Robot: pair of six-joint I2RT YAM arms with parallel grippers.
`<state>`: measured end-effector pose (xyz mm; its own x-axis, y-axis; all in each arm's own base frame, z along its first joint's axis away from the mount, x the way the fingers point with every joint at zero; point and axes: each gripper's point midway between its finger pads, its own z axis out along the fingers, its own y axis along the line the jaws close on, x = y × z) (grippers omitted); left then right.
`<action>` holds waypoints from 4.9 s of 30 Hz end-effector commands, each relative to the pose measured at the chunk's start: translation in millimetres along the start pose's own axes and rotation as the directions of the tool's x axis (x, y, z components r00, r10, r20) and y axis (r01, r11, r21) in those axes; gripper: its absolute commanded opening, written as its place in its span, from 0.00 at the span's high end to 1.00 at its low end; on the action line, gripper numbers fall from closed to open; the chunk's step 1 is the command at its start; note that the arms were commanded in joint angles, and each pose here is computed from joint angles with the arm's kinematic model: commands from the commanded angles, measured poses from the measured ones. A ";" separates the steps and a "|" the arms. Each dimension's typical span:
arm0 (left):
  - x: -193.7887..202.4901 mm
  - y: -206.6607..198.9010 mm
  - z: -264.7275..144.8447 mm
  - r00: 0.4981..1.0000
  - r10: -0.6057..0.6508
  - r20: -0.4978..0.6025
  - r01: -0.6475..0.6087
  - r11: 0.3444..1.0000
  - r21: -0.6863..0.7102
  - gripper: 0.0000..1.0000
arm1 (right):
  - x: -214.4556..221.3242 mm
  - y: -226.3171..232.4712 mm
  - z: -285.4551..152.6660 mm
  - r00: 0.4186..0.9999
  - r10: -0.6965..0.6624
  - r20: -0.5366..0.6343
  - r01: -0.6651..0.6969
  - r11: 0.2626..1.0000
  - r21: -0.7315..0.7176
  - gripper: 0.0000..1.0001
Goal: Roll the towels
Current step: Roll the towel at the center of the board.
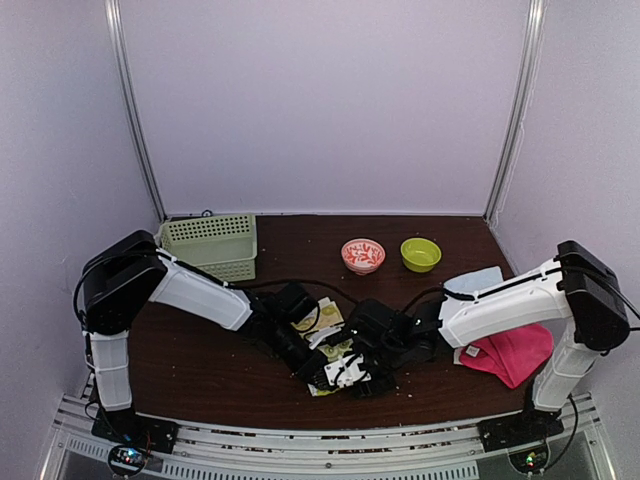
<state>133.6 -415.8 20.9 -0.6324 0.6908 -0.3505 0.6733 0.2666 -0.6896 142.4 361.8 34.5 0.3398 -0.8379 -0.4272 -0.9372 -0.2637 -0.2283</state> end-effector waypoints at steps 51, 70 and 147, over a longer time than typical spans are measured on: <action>-19.3 -1.2 -15.9 0.829 0.536 -0.160 -0.472 0.517 -0.714 0.71 | 32.1 -8.6 43.4 0.711 0.588 -0.385 -0.682 0.447 -0.579 1.00; -15.7 23.0 -23.9 0.827 0.509 -0.239 -0.487 0.433 -0.759 0.79 | 31.5 -5.6 43.3 0.711 0.589 -0.383 -0.679 0.434 -0.592 1.00; -8.6 51.1 4.9 0.986 -0.003 -0.164 -0.009 0.998 -0.070 1.00 | 41.6 -25.2 14.0 0.970 -0.122 -0.209 0.155 0.976 0.153 0.68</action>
<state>172.2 -431.4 19.0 -0.5417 0.7679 -0.3419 0.7183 0.2117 -0.6627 177.5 346.6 27.3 0.4273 -0.8639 -0.2665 -0.8552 -0.2906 -0.4292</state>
